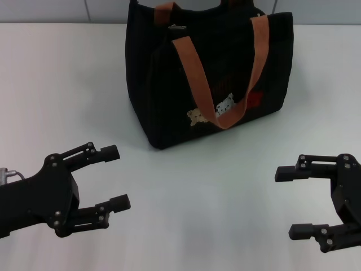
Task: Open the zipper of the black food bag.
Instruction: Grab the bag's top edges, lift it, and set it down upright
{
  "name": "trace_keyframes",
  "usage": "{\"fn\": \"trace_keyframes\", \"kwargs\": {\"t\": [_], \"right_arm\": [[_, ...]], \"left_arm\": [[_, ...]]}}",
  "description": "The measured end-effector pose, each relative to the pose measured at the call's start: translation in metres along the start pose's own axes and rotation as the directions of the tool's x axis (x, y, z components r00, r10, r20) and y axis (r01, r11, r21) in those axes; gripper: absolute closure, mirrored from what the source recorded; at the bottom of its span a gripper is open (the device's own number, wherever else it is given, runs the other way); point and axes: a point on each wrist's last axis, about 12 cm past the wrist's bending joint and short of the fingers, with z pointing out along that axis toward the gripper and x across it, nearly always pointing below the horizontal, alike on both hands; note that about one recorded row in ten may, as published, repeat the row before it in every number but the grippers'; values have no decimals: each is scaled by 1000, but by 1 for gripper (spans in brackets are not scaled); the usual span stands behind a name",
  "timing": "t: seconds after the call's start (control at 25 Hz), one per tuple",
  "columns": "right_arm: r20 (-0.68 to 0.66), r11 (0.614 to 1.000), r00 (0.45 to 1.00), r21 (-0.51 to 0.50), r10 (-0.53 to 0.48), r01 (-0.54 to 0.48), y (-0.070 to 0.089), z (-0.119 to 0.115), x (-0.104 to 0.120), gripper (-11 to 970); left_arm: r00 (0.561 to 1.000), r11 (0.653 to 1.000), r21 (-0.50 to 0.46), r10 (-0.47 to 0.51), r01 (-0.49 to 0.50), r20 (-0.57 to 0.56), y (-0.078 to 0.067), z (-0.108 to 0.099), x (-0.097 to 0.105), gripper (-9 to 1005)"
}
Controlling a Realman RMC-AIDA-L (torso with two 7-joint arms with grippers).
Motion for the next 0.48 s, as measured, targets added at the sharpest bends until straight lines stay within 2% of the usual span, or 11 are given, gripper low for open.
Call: {"fn": "trace_keyframes", "kwargs": {"t": [0.48], "right_arm": [[8, 1000, 1000, 7, 2, -2, 1, -1, 1, 194]], "left_arm": [[1000, 1000, -14, -7, 7, -14, 2, 5, 4, 168]]}}
